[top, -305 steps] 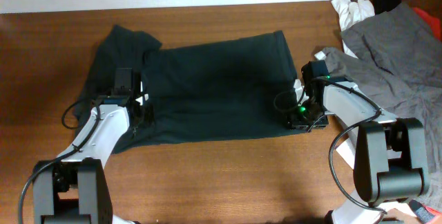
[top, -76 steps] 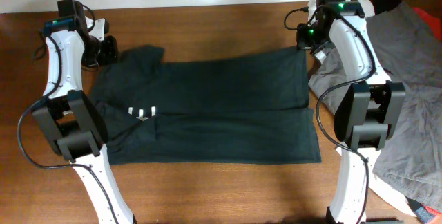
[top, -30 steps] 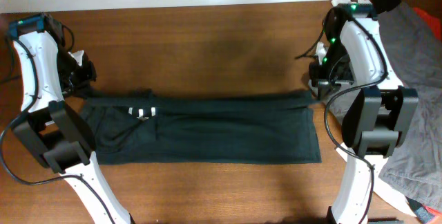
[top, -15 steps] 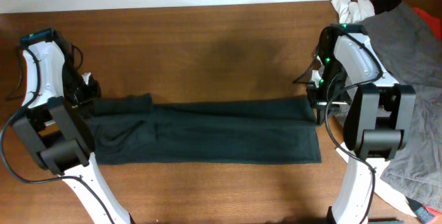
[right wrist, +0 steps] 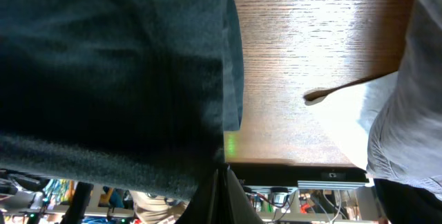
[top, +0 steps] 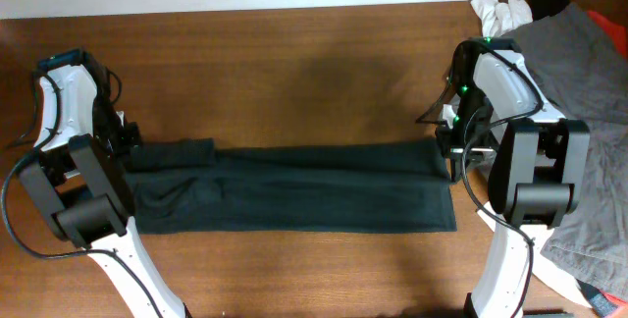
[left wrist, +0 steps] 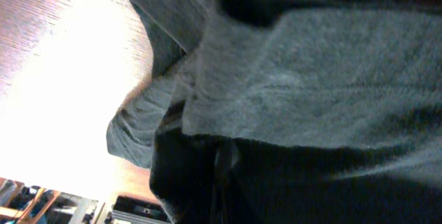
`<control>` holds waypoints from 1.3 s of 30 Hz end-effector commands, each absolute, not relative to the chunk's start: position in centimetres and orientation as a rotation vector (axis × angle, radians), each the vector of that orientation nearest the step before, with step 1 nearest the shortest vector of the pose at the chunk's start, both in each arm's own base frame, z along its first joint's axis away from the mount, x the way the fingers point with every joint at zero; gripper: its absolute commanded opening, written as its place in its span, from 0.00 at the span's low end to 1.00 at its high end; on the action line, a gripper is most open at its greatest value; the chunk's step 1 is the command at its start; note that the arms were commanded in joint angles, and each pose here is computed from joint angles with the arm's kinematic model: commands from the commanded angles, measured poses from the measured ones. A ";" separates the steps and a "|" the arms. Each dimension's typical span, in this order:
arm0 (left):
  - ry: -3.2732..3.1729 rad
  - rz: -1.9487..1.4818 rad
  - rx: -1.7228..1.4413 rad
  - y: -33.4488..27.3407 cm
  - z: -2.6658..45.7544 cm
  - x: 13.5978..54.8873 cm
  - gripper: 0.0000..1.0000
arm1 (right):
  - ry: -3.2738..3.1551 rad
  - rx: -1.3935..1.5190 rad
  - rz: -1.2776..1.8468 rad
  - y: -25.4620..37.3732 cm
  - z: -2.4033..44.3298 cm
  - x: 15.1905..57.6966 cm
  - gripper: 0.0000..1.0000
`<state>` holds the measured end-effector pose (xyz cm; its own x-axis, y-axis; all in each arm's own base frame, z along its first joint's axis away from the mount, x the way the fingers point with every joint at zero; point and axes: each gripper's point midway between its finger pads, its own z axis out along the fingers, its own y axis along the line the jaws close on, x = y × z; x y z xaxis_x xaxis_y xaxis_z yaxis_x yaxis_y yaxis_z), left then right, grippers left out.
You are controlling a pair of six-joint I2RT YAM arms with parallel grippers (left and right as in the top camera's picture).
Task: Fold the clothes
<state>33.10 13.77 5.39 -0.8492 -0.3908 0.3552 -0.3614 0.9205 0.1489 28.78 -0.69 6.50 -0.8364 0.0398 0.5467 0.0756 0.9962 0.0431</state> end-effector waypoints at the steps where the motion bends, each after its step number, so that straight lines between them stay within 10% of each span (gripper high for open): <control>1: -2.722 -0.177 0.590 14.9 6.5 33.0 0.00 | -2.581 -0.070 -0.038 -1.6 6.8 28.3 0.04; 31: -2.604 -0.047 0.625 14.0 6.7 30.3 0.01 | -2.569 -0.151 -0.028 -2.5 6.5 27.9 0.16; 39: -2.596 -0.045 0.622 13.9 6.8 30.1 0.30 | -2.569 -0.152 -0.029 -2.5 6.5 27.9 0.25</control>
<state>30.23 13.72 5.70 -0.7825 -0.4226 0.4573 -0.4061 0.9031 0.1396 28.11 -2.41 5.60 -0.8228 0.1037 0.5589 0.1267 0.9919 0.0026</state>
